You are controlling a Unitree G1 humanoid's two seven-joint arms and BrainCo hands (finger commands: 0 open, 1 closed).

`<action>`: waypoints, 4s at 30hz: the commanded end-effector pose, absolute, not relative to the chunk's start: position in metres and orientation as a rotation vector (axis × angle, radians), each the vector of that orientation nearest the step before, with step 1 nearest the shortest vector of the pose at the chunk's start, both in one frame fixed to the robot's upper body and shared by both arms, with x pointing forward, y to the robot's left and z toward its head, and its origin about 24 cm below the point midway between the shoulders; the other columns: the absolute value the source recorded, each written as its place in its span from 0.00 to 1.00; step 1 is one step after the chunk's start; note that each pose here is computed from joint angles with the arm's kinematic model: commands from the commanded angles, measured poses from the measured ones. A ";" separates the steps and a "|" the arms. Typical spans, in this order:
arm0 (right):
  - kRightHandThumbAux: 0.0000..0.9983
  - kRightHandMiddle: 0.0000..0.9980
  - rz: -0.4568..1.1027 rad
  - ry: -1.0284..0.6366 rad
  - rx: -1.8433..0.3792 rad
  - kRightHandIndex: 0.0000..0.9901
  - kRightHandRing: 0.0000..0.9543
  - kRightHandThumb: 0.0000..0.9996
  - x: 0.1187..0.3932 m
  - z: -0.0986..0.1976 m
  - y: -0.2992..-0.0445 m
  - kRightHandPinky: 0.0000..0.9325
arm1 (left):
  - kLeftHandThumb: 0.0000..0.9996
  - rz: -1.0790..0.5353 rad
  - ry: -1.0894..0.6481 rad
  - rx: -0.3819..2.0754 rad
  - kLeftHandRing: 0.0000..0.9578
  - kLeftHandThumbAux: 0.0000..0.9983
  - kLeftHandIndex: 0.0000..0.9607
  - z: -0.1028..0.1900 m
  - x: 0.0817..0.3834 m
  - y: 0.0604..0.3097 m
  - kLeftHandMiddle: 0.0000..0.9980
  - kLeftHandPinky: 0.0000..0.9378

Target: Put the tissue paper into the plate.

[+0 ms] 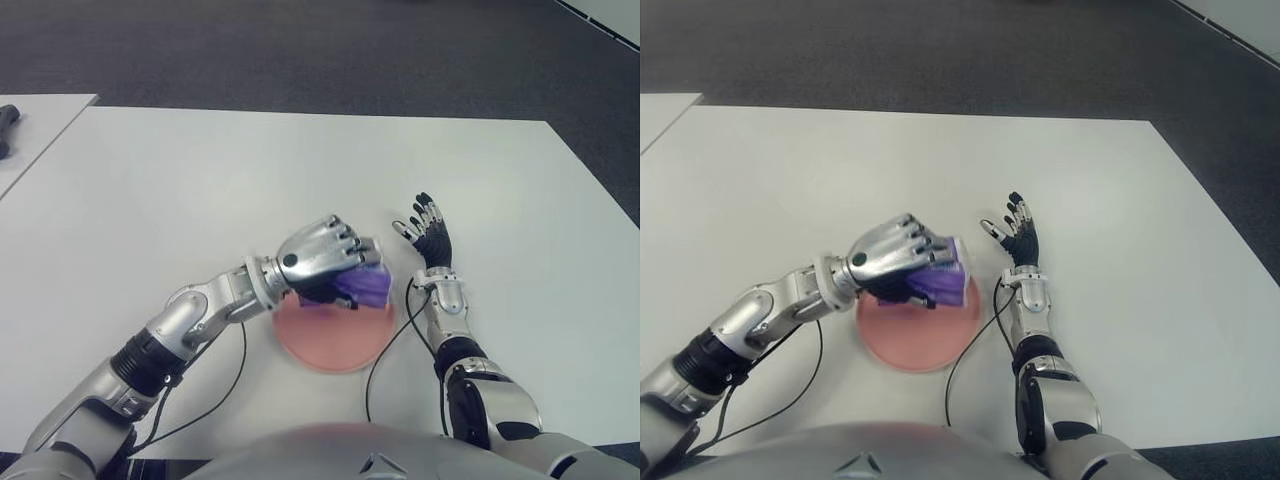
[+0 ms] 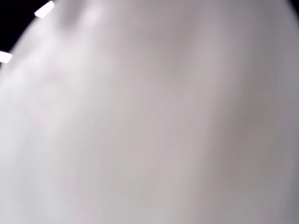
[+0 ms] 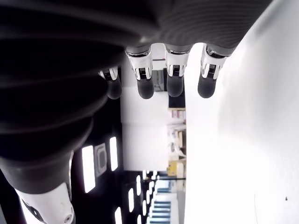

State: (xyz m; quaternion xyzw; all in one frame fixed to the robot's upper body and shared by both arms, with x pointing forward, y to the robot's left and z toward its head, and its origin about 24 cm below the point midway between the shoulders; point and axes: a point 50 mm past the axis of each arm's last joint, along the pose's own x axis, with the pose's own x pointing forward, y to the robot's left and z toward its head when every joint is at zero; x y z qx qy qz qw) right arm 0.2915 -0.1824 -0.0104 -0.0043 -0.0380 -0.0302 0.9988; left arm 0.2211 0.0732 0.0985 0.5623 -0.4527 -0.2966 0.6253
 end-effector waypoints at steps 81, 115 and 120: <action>0.76 0.00 -0.041 0.074 -0.027 0.00 0.00 0.00 0.270 -0.040 -0.183 0.02 | 0.00 -0.911 -0.699 1.305 0.00 0.33 0.00 0.050 0.229 0.088 0.00 0.00; 0.70 0.00 -0.076 0.091 0.008 0.00 0.00 0.12 0.275 -0.041 -0.179 0.00 | 0.00 -0.384 -0.632 0.410 0.00 0.37 0.00 0.172 0.288 0.156 0.00 0.00; 0.68 0.00 -0.089 0.090 0.008 0.00 0.00 0.13 0.277 -0.040 -0.178 0.00 | 0.00 -0.256 -0.639 0.343 0.00 0.35 0.00 0.175 0.281 0.163 0.00 0.00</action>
